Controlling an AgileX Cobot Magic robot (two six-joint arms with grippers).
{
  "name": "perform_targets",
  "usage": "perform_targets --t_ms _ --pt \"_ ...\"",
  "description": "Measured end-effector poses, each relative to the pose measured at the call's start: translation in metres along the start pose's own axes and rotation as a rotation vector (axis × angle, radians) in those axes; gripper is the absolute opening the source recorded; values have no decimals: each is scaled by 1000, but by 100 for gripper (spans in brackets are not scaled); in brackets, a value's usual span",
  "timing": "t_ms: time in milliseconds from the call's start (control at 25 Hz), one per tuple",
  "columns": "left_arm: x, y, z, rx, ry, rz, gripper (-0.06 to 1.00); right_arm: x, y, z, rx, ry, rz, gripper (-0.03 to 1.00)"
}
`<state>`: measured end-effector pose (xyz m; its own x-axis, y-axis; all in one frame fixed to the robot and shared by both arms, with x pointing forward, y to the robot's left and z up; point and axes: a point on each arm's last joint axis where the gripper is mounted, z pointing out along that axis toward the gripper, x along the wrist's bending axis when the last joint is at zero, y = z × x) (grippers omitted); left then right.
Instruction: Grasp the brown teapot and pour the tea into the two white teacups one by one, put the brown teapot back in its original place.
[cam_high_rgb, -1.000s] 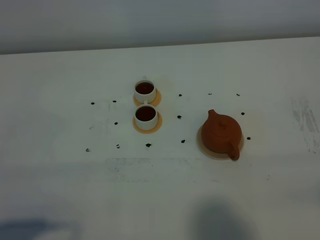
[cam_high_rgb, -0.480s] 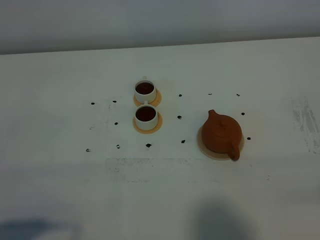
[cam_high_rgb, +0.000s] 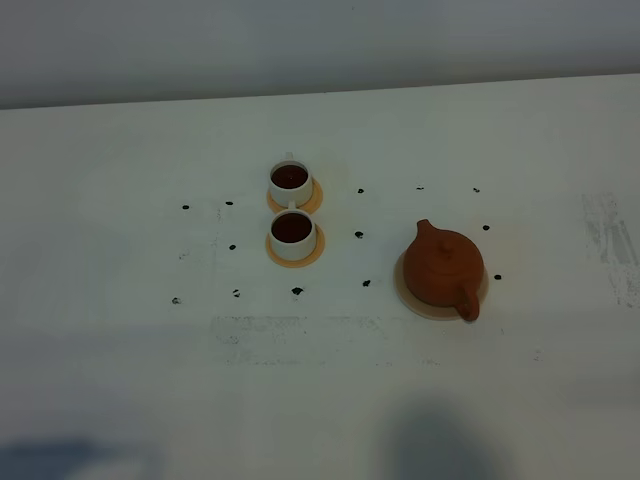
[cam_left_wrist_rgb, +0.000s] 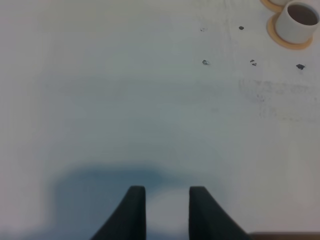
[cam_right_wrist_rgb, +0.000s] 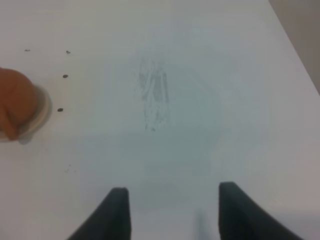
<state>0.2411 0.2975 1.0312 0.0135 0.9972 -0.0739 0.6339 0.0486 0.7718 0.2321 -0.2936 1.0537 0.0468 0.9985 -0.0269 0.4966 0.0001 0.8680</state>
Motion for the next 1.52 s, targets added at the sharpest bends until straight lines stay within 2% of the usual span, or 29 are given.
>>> perform_targets --t_ms 1000,1160,1520 --pt "0 0 0 -1 0 0 21 0 0 0 0 0 -1 40" --pt "0 -5 -5 -53 -3 2 21 0 0 0 0 0 -1 40" --pt "0 -6 -6 -56 -3 3 21 0 0 0 0 2 0 40"
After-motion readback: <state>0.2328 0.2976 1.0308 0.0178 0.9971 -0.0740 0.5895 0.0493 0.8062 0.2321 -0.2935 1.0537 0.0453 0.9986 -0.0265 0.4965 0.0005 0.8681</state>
